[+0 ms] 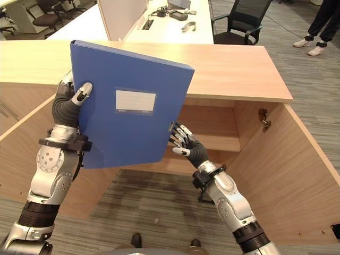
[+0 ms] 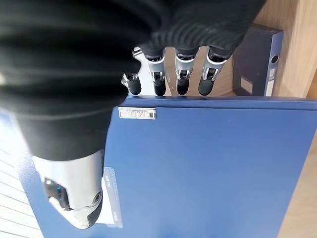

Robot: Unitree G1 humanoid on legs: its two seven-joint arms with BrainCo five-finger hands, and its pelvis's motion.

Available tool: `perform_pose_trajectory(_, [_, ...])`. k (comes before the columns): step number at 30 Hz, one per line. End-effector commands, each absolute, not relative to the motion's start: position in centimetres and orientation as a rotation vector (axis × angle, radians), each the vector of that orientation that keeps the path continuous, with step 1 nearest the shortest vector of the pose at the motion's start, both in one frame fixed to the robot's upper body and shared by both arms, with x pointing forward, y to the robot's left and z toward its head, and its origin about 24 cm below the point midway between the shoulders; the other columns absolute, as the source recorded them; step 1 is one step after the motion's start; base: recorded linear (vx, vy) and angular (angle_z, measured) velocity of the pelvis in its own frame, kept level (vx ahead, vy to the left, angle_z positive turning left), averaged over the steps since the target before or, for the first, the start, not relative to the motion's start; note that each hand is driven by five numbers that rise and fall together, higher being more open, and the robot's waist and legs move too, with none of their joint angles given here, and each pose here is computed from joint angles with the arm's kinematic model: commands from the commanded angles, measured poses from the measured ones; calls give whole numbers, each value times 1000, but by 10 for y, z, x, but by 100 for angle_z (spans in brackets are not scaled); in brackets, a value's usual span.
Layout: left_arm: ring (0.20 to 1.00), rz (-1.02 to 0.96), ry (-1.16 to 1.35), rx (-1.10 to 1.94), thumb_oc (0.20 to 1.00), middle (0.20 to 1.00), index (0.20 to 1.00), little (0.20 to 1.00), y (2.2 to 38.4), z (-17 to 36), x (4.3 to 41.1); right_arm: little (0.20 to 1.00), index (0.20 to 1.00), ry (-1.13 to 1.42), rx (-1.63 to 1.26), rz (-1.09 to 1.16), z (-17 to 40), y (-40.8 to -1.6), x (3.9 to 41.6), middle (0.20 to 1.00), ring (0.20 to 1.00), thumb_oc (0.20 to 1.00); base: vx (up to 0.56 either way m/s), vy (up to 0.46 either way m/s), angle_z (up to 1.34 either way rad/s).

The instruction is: Put the empty folder in the office cabinet

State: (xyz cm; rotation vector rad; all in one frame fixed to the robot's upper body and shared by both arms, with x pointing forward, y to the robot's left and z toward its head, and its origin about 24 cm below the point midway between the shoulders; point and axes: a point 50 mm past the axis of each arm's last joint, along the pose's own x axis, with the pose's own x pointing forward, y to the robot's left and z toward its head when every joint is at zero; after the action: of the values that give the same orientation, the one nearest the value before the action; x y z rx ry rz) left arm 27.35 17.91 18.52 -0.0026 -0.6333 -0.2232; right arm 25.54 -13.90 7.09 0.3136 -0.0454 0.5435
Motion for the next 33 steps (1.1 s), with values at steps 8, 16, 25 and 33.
perform_pose_trajectory(8, [200,-377,-705,26,200,200,200,200,159,203,277,1000,1000,-292,372,609,119,-120,277,1000,1000,1000,0,0,0])
perform_pose_trajectory(16, [200,-335,-751,85,200,200,200,200,178,216,274,1000,1000,-236,352,552,104,-137,275,1000,1000,1000,0,0,0])
perform_pose_trajectory(25, [200,-355,-766,59,200,200,200,200,172,218,272,1000,1000,-230,352,566,103,-130,276,1000,1000,1000,0,0,0])
perform_pose_trajectory(33, [200,-381,-769,-1,200,200,200,200,157,217,275,1000,1000,-243,376,615,108,-113,277,1000,1000,1000,0,0,0])
